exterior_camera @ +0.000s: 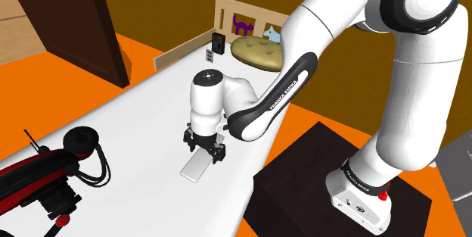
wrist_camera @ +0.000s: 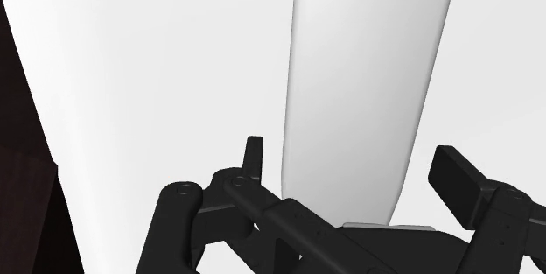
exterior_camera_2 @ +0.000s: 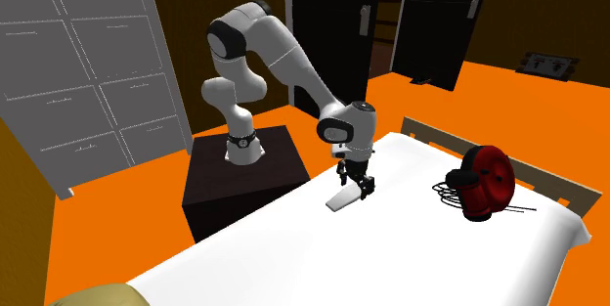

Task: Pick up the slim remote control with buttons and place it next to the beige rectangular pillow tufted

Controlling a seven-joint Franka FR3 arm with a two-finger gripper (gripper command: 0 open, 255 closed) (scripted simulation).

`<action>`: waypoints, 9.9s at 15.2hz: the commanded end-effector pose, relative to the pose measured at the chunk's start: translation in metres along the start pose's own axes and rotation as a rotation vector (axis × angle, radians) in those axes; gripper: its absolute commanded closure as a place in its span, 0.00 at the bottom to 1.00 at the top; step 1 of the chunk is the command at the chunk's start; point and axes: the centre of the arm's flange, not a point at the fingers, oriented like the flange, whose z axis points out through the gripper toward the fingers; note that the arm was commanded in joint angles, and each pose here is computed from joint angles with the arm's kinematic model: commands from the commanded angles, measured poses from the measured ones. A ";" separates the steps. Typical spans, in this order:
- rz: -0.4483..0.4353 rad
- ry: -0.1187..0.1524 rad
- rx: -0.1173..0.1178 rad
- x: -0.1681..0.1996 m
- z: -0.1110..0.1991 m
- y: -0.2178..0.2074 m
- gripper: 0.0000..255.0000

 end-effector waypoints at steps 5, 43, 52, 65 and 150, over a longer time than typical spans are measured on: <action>0.000 0.000 0.000 0.000 0.000 0.000 1.00; 0.000 0.000 0.000 0.000 -0.158 -0.002 1.00; 0.000 0.000 0.000 0.000 -0.206 -0.002 1.00; 0.000 0.000 0.000 0.131 -0.222 0.015 1.00; 0.000 0.000 0.000 0.545 -0.014 0.069 0.00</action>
